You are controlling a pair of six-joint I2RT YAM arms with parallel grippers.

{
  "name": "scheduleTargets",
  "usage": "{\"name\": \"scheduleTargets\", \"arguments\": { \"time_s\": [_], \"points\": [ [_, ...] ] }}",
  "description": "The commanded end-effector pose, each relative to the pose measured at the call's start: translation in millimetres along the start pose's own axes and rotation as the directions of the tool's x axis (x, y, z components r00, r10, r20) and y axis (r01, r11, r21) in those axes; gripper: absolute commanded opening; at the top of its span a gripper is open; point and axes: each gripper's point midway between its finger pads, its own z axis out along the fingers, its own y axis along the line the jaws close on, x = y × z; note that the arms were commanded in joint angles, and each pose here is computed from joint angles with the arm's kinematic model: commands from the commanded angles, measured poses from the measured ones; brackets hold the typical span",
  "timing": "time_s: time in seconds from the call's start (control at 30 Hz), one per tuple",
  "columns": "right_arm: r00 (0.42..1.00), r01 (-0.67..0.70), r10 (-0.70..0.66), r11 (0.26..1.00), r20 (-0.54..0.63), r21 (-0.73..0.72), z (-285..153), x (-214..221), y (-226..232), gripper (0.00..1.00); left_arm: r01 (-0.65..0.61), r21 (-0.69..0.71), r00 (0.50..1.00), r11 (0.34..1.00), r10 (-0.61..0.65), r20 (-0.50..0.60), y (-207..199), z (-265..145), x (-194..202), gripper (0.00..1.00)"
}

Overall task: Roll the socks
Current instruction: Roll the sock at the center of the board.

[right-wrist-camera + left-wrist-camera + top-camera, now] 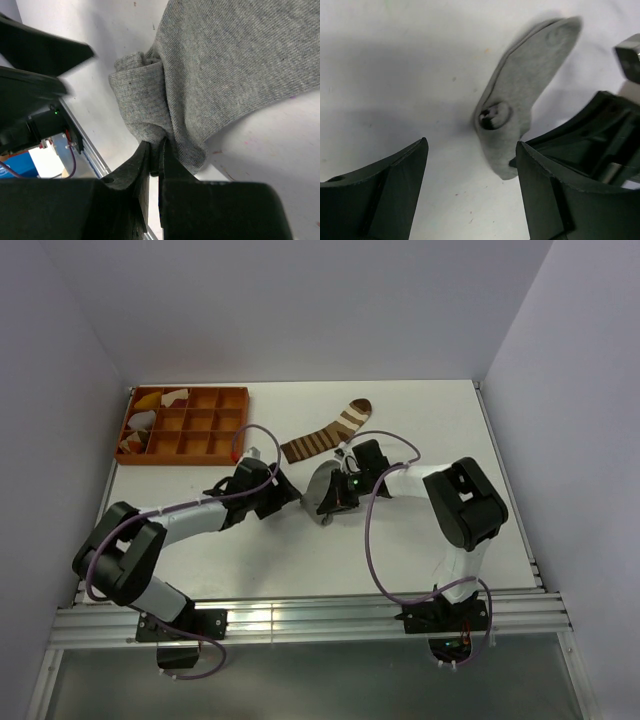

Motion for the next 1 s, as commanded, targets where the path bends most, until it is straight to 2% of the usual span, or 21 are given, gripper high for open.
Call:
{"name": "scheduleTargets", "arguments": {
  "time_s": [0.0,0.23,0.43,0.7,0.93,0.97],
  "points": [
    [0.999,-0.028,0.030,0.993,-0.016,0.111,11.5,9.8,-20.9,0.00,0.072,0.089,0.997,0.993,-0.073,0.018,-20.1,5.3,1.9,0.76],
    [1.000,-0.016,0.017,0.992,-0.010,0.127,17.0,5.4,-16.8,0.00,0.096,0.125,0.995,0.987,-0.098,0.015,-18.3,16.2,16.2,0.75],
    [1.000,0.006,-0.003,0.990,-0.021,0.142,20.4,9.0,-17.2,0.00,0.095,0.075,0.995,0.993,-0.095,-0.003,-6.3,26.0,25.7,0.71],
    [0.998,0.058,-0.053,0.983,-0.034,0.175,22.3,9.7,-15.8,0.00,0.112,-0.021,0.993,0.994,-0.111,0.033,19.5,36.0,27.5,0.63],
    [0.996,0.083,-0.077,0.980,-0.039,0.182,26.6,14.5,-11.9,0.00,0.124,-0.077,0.992,0.989,-0.122,0.029,34.9,43.7,33.4,0.49],
    [0.996,0.081,-0.075,0.980,-0.037,0.183,26.5,14.7,-12.1,0.00,0.125,-0.085,0.992,0.989,-0.123,0.024,37.7,43.3,35.4,0.40]
  ]
}}
